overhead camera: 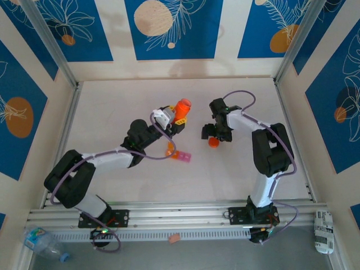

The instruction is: Sort the pills into containers

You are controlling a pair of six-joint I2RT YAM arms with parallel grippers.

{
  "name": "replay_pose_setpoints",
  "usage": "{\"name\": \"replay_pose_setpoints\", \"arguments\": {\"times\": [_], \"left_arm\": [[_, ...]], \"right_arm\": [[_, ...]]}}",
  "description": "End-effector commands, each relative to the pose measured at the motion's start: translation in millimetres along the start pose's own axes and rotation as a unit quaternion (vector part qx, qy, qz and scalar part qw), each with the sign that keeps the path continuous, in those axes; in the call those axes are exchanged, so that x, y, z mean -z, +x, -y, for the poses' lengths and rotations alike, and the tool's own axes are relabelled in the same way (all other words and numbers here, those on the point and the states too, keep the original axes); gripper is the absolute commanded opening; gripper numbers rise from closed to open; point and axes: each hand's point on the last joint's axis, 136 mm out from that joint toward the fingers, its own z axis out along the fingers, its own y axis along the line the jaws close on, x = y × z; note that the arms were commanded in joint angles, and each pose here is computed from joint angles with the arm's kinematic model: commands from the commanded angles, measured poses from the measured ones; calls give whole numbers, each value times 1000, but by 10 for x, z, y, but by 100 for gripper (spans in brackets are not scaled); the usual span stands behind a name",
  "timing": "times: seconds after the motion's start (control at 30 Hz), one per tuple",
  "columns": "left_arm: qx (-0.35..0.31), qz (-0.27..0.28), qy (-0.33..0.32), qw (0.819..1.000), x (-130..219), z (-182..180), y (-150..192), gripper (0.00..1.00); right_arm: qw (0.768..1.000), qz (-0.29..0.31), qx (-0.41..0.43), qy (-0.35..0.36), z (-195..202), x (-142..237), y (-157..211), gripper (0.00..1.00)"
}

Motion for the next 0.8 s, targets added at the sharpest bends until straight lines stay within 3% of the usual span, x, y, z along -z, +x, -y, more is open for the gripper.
{"name": "replay_pose_setpoints", "arguments": {"times": [0.0, 0.33, 0.57, 0.77], "left_arm": [[-6, 51, 8, 999, -12, -10, -219, 0], [5, 41, 14, 999, 3, 1, -117, 0], [11, 41, 12, 999, 24, -16, -101, 0], [17, 38, 9, 999, 22, -31, -53, 0]], "right_arm": [[1000, -9, 19, 11, -39, -32, 14, 82], [999, -28, 28, 27, -31, -201, 113, 64], [998, -40, 29, 34, -2, -287, 216, 59], [998, -40, 30, 25, -31, -271, 231, 39]]}}
